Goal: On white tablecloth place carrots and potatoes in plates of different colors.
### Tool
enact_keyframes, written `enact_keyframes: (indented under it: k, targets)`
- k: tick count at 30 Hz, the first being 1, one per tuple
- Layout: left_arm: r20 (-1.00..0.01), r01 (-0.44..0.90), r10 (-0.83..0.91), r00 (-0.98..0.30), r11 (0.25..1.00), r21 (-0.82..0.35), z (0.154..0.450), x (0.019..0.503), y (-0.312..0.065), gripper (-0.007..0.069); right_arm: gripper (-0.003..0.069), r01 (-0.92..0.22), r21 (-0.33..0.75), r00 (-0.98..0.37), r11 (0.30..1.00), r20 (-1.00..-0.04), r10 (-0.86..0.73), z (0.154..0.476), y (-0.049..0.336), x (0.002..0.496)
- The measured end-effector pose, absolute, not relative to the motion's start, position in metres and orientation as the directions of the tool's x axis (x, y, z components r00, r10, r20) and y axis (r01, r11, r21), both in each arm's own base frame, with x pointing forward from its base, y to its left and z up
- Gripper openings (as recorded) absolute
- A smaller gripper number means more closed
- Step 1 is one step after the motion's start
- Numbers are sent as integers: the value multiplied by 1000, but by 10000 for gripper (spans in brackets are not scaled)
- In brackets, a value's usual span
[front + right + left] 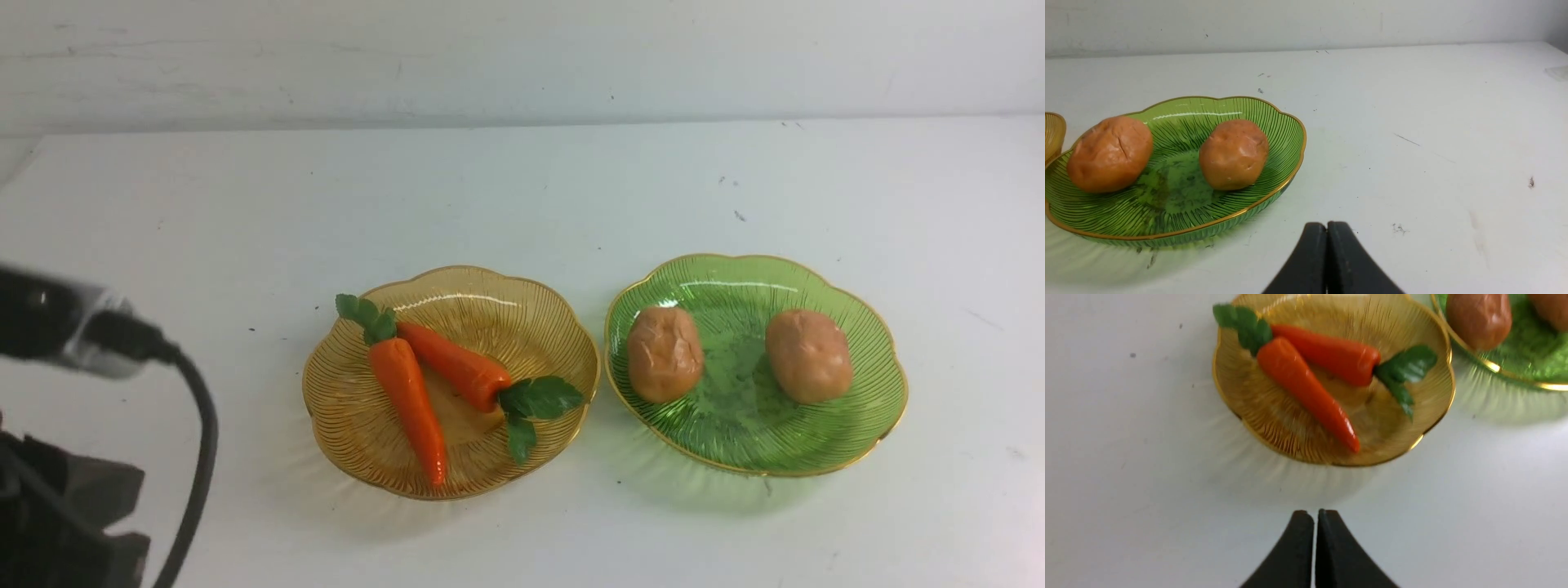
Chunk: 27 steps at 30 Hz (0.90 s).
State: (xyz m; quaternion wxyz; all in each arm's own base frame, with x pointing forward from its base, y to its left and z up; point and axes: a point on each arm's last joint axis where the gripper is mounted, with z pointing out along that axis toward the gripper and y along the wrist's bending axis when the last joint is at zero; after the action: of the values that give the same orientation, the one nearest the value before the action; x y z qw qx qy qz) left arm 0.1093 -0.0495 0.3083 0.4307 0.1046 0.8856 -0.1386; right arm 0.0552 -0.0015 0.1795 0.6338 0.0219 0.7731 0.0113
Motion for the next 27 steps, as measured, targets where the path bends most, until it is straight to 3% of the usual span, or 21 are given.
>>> enact_keyframes:
  k: [18,27]
  targets:
    - [-772,286,99,-628,952,-110,291,108,-45,-3,-15,20,45,-196,999,-979,48,179,-1,55]
    - [-924,154,-23,-381,984,-88,244,72,-13,-3,-15,20,45,-196,999,-979,48,179,-1,55]
